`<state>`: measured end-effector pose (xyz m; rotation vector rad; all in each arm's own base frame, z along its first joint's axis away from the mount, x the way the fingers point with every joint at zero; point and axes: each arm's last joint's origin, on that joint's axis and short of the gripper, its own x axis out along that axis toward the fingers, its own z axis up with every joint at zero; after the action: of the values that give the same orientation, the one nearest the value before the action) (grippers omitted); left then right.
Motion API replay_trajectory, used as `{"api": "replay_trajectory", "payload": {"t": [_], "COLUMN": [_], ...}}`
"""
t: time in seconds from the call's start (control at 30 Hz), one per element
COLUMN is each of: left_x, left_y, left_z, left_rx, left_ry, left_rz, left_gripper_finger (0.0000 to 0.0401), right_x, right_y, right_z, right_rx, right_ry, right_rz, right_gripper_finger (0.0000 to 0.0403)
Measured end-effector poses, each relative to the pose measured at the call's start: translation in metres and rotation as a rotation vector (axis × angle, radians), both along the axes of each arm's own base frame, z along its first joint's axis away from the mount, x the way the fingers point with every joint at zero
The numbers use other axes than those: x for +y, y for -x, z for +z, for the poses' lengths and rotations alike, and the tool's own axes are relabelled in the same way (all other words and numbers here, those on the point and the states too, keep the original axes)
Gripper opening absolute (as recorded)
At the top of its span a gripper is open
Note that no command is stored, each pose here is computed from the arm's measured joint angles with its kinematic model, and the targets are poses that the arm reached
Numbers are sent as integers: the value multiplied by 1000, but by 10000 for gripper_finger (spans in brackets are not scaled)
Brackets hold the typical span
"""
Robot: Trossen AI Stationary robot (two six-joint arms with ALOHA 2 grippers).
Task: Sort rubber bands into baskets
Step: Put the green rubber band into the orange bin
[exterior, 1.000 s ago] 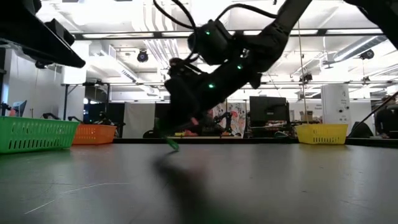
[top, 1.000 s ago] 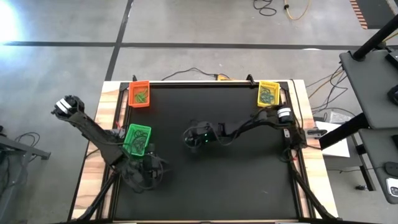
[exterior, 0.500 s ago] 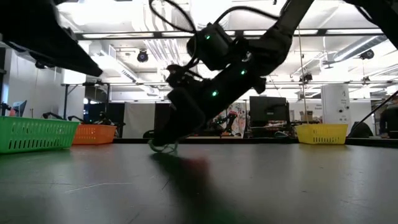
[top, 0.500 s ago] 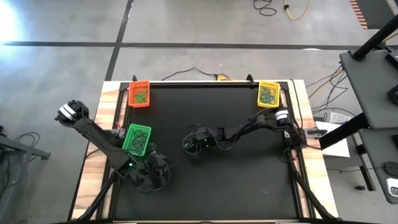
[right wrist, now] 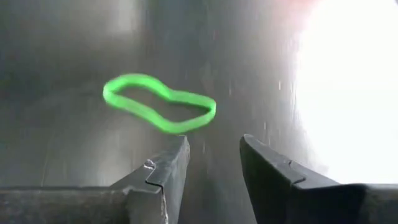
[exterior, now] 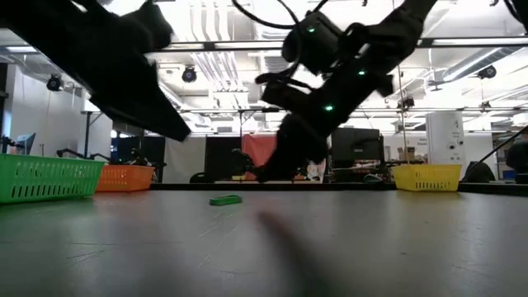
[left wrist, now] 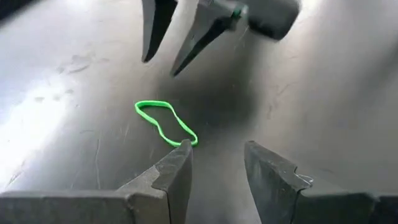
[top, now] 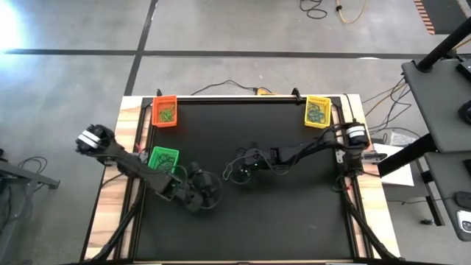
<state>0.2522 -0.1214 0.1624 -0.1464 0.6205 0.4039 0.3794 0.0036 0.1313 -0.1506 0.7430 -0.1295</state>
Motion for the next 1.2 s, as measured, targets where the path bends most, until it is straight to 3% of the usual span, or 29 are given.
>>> {"api": "replay_trajectory", "payload": {"t": [0.3,0.43,0.7,0.83,1.0,1.2], "left_x": [28,38,36,37,36,34], "left_y": [-24,-29,-39,-45,-51,-60], "left_z": [-18,-15,-26,-39,-63,-84], "left_rx": [9,-53,-121,-104,-49,-57], "left_ry": [-8,-4,48,3,-119,-137], "left_rz": [82,159,206,237,270,304], "left_gripper_finger": [152,194,294,325,342,337], "right_x": [8,17,36,43,54,63], "right_y": [33,40,42,43,45,48], "right_z": [9,5,-3,0,0,-1], "right_rx": [-26,-62,-65,-81,-82,-79], "right_ry": [-43,-63,-66,-79,-87,-90], "right_rz": [-45,-27,27,39,65,92], "right_gripper_finger": [141,143,138,132,130,130]}}
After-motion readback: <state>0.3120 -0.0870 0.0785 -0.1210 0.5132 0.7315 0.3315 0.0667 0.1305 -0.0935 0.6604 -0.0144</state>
